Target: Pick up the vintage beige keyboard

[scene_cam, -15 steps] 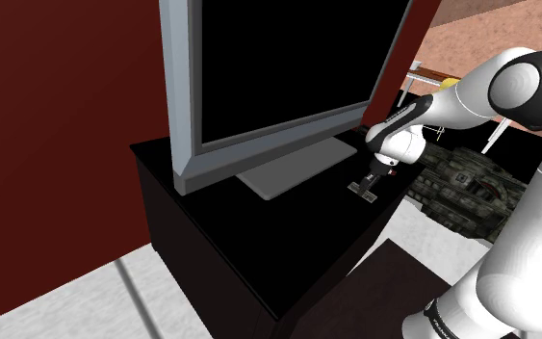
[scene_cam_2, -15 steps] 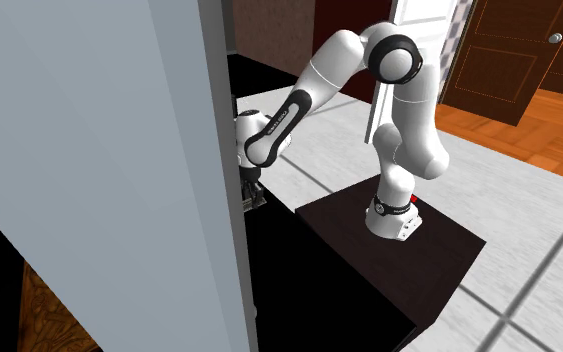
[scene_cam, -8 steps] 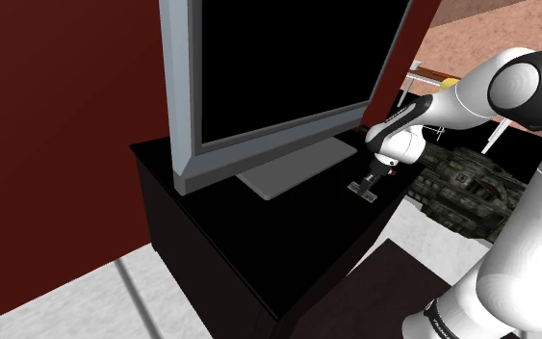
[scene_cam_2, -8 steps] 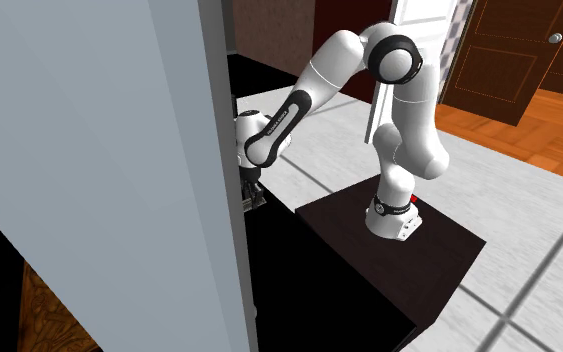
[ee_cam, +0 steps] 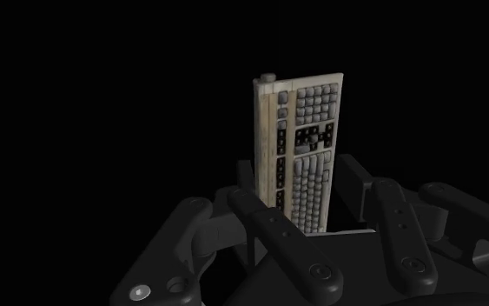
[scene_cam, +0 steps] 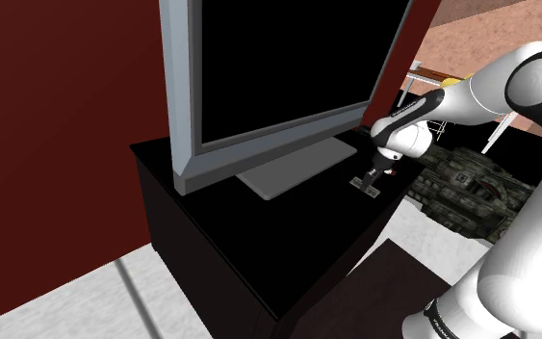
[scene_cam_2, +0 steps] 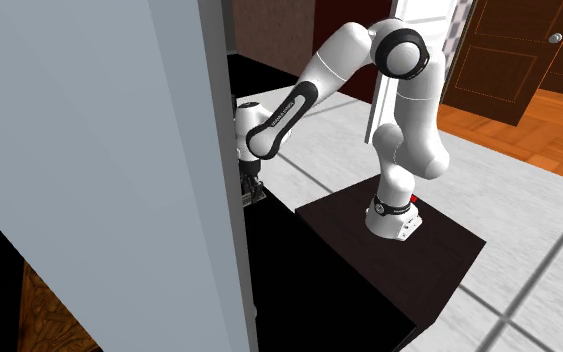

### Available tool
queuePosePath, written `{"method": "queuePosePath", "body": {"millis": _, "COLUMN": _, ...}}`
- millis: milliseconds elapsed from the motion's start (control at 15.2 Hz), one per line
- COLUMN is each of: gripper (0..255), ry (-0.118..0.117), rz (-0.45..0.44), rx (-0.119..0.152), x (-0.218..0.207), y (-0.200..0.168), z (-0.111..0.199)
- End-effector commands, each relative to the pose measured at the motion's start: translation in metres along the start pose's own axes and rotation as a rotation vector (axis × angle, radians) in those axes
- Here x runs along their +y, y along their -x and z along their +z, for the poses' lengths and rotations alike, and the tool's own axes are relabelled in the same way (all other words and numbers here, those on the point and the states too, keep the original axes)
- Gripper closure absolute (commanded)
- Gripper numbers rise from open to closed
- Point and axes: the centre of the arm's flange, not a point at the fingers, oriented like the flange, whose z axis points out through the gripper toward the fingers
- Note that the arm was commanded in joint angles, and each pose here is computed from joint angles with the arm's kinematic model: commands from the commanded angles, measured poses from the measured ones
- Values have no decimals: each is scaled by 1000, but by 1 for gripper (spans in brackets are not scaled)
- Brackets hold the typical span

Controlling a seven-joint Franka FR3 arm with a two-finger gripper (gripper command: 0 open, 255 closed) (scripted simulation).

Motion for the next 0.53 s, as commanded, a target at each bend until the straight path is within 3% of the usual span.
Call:
{"method": "queuePosePath", "body": {"millis": 0, "gripper": 255, "ry": 0, "rz": 0, "rx": -1, "x": -1, "y": -1, "z": -10}}
{"method": "queuePosePath", "body": {"millis": 462, "gripper": 255, "ry": 0, "rz": 0, "rx": -1, "x": -3, "y": -5, "z": -47}}
